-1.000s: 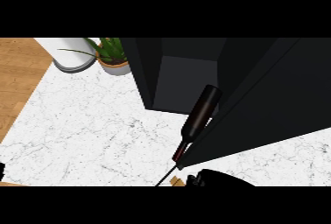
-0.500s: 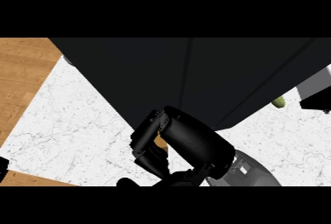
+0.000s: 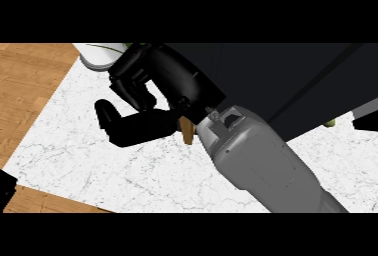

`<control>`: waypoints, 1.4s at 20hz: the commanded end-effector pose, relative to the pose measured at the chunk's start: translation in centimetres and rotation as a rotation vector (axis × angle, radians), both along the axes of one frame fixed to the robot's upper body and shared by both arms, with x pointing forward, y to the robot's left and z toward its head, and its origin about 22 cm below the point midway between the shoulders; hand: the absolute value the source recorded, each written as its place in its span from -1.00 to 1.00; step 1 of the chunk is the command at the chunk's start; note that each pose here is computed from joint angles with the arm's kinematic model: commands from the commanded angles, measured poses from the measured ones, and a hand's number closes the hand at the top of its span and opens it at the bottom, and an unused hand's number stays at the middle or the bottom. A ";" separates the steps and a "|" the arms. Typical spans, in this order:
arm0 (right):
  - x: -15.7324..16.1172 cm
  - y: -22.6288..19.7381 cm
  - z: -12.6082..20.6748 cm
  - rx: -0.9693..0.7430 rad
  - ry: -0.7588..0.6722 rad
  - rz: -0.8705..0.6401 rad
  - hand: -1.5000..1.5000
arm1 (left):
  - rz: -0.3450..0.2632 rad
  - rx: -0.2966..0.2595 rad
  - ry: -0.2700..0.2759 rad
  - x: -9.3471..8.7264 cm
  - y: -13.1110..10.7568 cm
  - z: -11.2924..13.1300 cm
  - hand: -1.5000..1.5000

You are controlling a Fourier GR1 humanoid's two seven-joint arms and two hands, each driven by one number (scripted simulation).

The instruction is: Pick up the wine, place it into the cabinet and close the cabinet

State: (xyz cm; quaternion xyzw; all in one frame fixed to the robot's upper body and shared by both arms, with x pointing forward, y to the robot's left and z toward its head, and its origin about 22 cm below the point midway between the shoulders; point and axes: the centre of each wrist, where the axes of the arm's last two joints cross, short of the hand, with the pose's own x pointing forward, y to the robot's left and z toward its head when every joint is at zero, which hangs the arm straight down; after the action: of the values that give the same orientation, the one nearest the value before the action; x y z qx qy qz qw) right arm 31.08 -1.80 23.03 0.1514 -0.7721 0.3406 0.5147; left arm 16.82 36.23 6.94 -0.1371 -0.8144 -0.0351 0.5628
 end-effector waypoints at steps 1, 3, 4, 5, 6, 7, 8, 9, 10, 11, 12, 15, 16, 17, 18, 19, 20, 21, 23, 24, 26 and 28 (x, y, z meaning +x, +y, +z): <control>2.6 1.6 2.6 -0.008 -0.034 -0.078 1.00 | 0.004 0.011 -0.003 0.4 0.2 0.0 1.00; 3.8 1.8 2.5 -0.023 -0.011 -0.092 1.00 | -0.002 0.011 -0.012 0.8 0.1 0.4 1.00; 4.4 1.9 2.4 -0.028 -0.008 -0.104 1.00 | 0.005 -0.005 -0.012 0.5 -0.2 -0.1 1.00; 4.6 2.3 3.1 -0.026 -0.016 -0.095 1.00 | 0.009 -0.002 -0.017 0.8 -0.2 0.1 1.00; 5.3 2.0 2.7 -0.030 0.014 -0.113 1.00 | -0.009 0.006 -0.017 0.6 -0.1 0.1 1.00; 5.7 2.2 2.9 -0.031 0.017 -0.101 1.00 | 0.001 0.014 -0.020 0.9 0.2 0.5 1.00; 5.9 2.4 3.1 -0.026 0.036 -0.102 1.00 | 0.002 0.003 -0.023 1.0 -0.3 0.2 1.00; 6.2 2.2 3.3 -0.004 0.055 -0.108 1.00 | -0.009 0.011 -0.037 1.2 -0.4 0.6 1.00; 6.5 1.9 3.1 0.025 0.070 -0.103 1.00 | -0.012 0.004 -0.023 0.9 -0.3 0.2 1.00; 6.6 1.8 3.0 0.034 0.083 -0.101 1.00 | 0.000 0.009 -0.022 1.3 -0.1 0.4 1.00; 7.0 1.4 2.3 0.042 0.123 -0.108 1.00 | 0.007 0.000 -0.027 1.3 -0.1 0.3 1.00; 7.8 0.2 2.2 0.094 0.166 -0.140 1.00 | 0.000 0.003 -0.020 1.2 -0.2 0.4 1.00; 8.3 -0.6 1.6 0.096 0.181 -0.153 1.00 | 0.020 -0.001 -0.022 1.2 0.2 0.2 1.00; 8.6 -1.4 1.7 0.132 0.212 -0.188 1.00 | 0.006 0.004 -0.007 0.7 0.0 0.0 1.00; 9.0 -2.1 0.9 0.102 0.218 -0.208 1.00 | 0.019 0.007 -0.021 1.1 0.2 0.1 1.00; 9.2 -2.1 0.8 0.073 0.227 -0.218 1.00 | 0.013 -0.001 0.002 0.8 0.1 -0.2 1.00; 9.4 -2.5 0.9 0.091 0.242 -0.212 1.00 | 0.015 -0.006 -0.005 0.9 -0.1 -0.1 1.00; 9.6 -2.8 0.1 0.078 0.260 -0.237 1.00 | 0.018 0.007 0.001 0.6 0.1 -0.3 1.00; 9.9 -3.7 -0.6 0.051 0.252 -0.240 1.00 | 0.037 0.006 0.010 0.6 0.2 -0.5 1.00; 10.2 -4.4 -0.3 0.047 0.239 -0.255 1.00 | 0.037 0.007 0.004 0.7 0.7 -0.3 1.00; 10.3 -4.8 -1.0 0.047 0.253 -0.244 1.00 | 0.038 0.000 -0.015 0.8 0.4 -0.4 1.00; 10.3 -4.8 -2.2 0.058 0.254 -0.226 1.00 | 0.042 -0.006 0.005 0.5 0.3 -0.8 1.00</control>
State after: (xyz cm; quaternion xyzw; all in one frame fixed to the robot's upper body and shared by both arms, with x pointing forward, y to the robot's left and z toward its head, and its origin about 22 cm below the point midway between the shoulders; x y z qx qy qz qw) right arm 36.27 0.41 24.04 0.2106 -0.7360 0.3199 0.5582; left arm 17.45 36.57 6.45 -0.1226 -0.8171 -0.0248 0.5628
